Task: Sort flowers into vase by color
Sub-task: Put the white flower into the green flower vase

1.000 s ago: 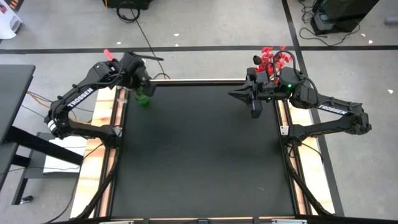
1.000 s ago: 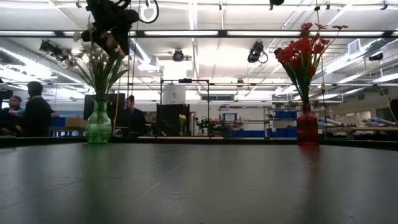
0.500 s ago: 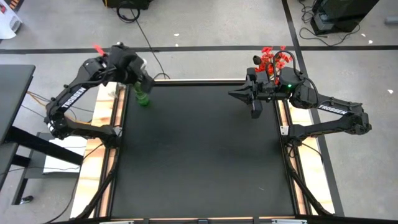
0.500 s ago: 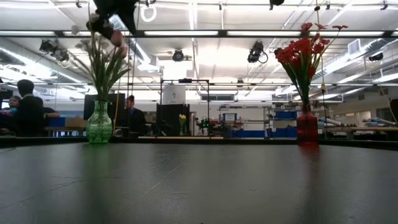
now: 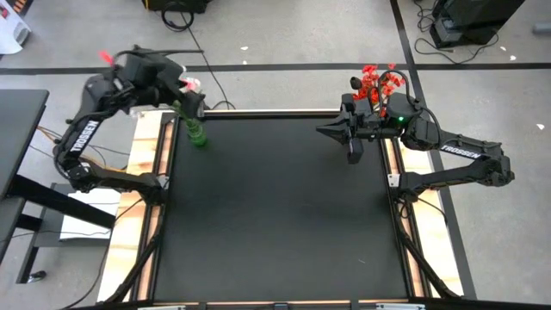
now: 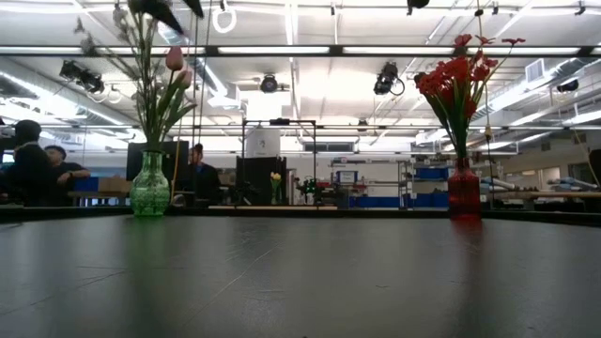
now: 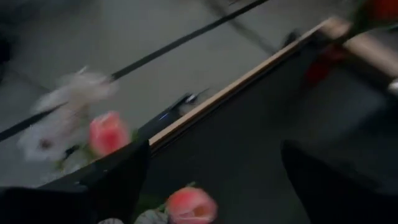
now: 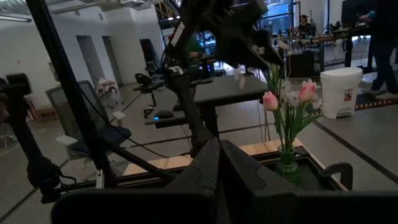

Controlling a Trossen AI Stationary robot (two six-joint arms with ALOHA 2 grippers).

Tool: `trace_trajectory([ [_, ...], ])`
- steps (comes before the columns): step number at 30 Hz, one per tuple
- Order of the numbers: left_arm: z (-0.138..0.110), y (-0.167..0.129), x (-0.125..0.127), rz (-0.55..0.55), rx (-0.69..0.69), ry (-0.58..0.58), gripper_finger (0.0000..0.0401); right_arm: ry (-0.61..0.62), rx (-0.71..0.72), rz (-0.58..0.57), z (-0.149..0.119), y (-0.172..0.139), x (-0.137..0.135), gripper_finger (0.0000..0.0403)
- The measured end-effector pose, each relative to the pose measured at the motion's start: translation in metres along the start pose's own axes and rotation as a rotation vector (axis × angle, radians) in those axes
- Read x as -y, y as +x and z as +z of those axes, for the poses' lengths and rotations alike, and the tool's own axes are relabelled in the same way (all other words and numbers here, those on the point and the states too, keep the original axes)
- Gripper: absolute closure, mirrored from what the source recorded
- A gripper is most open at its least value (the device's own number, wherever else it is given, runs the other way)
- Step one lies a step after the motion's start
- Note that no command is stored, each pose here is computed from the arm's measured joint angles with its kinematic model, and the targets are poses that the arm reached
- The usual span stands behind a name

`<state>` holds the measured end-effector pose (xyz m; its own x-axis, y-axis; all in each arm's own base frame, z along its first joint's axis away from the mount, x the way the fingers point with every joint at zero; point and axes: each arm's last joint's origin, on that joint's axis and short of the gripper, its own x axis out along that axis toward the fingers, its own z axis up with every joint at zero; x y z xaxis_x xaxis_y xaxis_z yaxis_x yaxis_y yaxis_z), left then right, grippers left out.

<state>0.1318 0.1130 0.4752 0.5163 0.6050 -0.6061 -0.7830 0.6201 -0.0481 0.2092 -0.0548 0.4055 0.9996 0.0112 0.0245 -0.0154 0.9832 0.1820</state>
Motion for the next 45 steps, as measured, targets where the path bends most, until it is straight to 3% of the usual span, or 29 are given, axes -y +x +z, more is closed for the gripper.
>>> trace_trajectory([
  [4,0.013,-0.035,0.01,-0.195,0.113,0.036,0.0069,0.0,0.0,0.0,0.0,0.0,0.0,0.0379],
  [9,0.022,-0.075,0.028,-0.596,0.249,0.164,0.0104,0.0,0.0,0.0,0.0,0.0,0.0,0.0379],
  [11,0.021,-0.083,0.033,-0.699,0.276,0.204,0.0107,0.0,0.0,0.0,0.0,0.0,0.0,0.0379],
  [17,0.019,-0.088,0.042,-0.777,0.287,0.242,0.0108,0.0,0.0,0.0,0.0,0.0,0.0,0.0379],
  [24,0.024,-0.098,0.055,-1.046,0.354,0.321,0.0108,0.0,0.0,0.0,0.0,0.0,0.0,0.0379],
  [28,0.02,-0.102,0.061,-1.163,0.398,0.473,0.0108,0.0,0.0,0.0,0.0,0.0,0.0,0.0379],
  [33,0.017,-0.094,0.076,-1.195,0.445,0.638,0.0108,0.0,0.0,0.0,0.0,0.0,0.0,0.0379],
  [37,0.015,-0.086,0.093,-1.253,0.39,0.649,0.0108,0.0,0.0,0.0,0.0,0.0,0.0,0.0379],
  [42,0.013,-0.093,0.112,-1.515,0.374,0.671,0.0108,0.005,0.001,0.0,0.0,0.0,0.0,0.0379],
  [45,0.016,-0.101,0.121,-1.605,0.414,0.645,0.0108,0.148,0.077,-0.041,0.006,0.002,0.001,0.0379],
])
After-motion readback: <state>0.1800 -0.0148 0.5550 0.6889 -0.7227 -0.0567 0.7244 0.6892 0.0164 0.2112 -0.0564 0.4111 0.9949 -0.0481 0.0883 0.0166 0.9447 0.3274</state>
